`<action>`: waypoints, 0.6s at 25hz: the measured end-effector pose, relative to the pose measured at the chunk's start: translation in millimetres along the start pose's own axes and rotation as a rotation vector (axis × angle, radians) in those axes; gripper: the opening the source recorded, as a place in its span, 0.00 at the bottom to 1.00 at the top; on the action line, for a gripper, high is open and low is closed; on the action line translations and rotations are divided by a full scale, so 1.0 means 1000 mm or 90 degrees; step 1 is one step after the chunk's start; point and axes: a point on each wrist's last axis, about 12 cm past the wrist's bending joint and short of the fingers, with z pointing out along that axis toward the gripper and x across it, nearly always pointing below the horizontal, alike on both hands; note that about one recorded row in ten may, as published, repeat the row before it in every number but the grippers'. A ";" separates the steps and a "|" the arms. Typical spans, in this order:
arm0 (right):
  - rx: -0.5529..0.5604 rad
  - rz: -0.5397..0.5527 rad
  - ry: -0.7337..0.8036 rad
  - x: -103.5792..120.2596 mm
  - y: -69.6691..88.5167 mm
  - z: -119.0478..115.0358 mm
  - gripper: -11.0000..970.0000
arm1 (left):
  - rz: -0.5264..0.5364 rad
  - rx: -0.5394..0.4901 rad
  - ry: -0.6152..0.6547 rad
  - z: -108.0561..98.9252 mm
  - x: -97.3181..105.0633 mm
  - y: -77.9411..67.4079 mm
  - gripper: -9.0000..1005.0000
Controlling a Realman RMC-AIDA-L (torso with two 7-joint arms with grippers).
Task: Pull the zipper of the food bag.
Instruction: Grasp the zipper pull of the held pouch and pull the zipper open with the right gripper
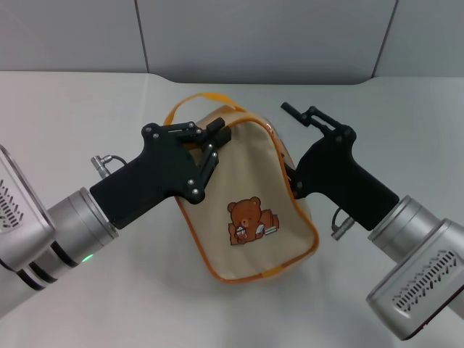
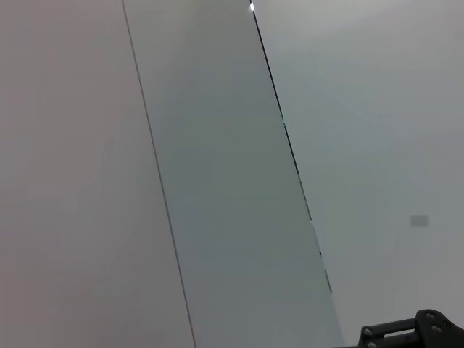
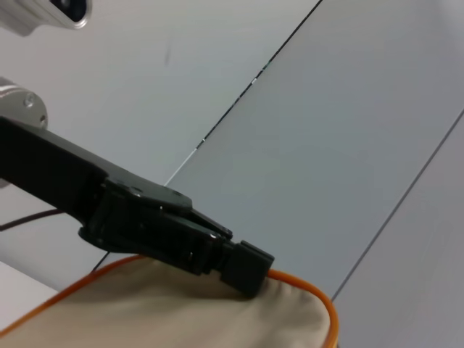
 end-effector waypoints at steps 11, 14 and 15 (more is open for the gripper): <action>-0.005 0.003 -0.006 -0.003 0.003 0.002 0.31 | -0.001 0.000 -0.001 -0.001 0.000 0.000 0.06; -0.006 0.003 -0.007 -0.003 0.003 0.002 0.24 | -0.001 0.000 -0.001 -0.001 0.000 -0.001 0.06; -0.006 0.003 -0.007 -0.003 0.003 0.002 0.22 | -0.001 0.000 -0.001 -0.001 0.000 -0.001 0.06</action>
